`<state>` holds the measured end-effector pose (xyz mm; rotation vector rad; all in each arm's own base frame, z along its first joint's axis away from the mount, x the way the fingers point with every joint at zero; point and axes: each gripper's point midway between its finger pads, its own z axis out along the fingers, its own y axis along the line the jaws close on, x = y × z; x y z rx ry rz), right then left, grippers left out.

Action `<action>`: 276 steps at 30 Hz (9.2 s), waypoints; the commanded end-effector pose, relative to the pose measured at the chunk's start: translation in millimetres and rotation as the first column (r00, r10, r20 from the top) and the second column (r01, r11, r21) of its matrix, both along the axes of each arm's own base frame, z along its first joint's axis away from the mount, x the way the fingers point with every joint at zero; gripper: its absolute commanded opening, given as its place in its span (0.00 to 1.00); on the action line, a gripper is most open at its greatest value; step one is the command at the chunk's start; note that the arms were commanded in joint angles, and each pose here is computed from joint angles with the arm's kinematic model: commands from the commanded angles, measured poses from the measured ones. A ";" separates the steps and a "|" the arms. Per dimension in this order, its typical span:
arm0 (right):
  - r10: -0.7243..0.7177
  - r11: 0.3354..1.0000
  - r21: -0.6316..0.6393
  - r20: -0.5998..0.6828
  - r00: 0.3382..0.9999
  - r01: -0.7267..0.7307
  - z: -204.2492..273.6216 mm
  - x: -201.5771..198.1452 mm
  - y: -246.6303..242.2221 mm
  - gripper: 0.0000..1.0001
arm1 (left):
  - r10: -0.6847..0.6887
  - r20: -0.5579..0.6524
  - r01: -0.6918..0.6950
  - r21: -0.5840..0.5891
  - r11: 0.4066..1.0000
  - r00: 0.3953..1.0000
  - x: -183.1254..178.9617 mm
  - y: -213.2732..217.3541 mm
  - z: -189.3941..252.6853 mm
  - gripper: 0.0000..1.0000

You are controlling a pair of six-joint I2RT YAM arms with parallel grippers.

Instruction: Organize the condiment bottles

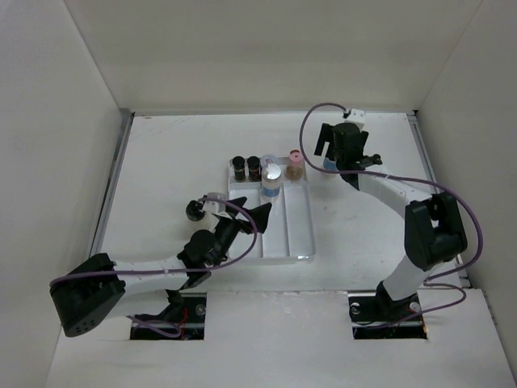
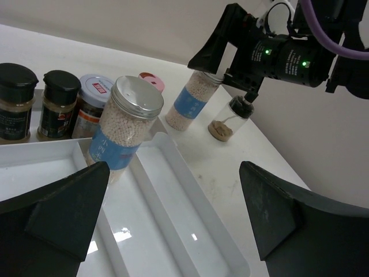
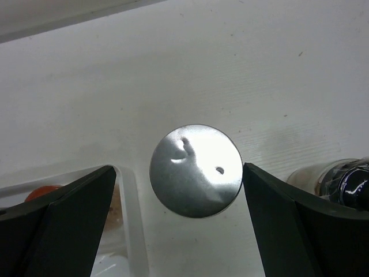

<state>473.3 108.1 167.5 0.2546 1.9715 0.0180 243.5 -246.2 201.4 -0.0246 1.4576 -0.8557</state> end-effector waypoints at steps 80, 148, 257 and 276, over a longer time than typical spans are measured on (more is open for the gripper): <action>0.254 0.920 0.177 0.413 0.875 -0.350 77.4 -182.2 79.9 0.62 | 0.585 -0.329 -0.421 0.451 0.787 0.741 6.8 167.9 -37.6 0.93; 0.213 0.945 0.151 0.387 0.897 -0.290 63.4 -178.6 73.8 0.98 | 0.427 -0.209 -0.300 0.452 0.840 0.880 123.2 31.9 -47.5 0.55; 0.264 0.951 0.113 0.184 0.947 -0.287 15.6 -114.4 124.0 1.00 | 0.592 -0.180 -0.563 0.187 0.805 0.786 25.0 159.7 -18.7 1.00; -0.015 0.976 0.218 0.173 0.985 -0.023 0.6 -101.8 20.5 1.00 | 0.407 -0.307 -0.361 0.197 0.912 0.860 20.1 111.4 49.2 1.00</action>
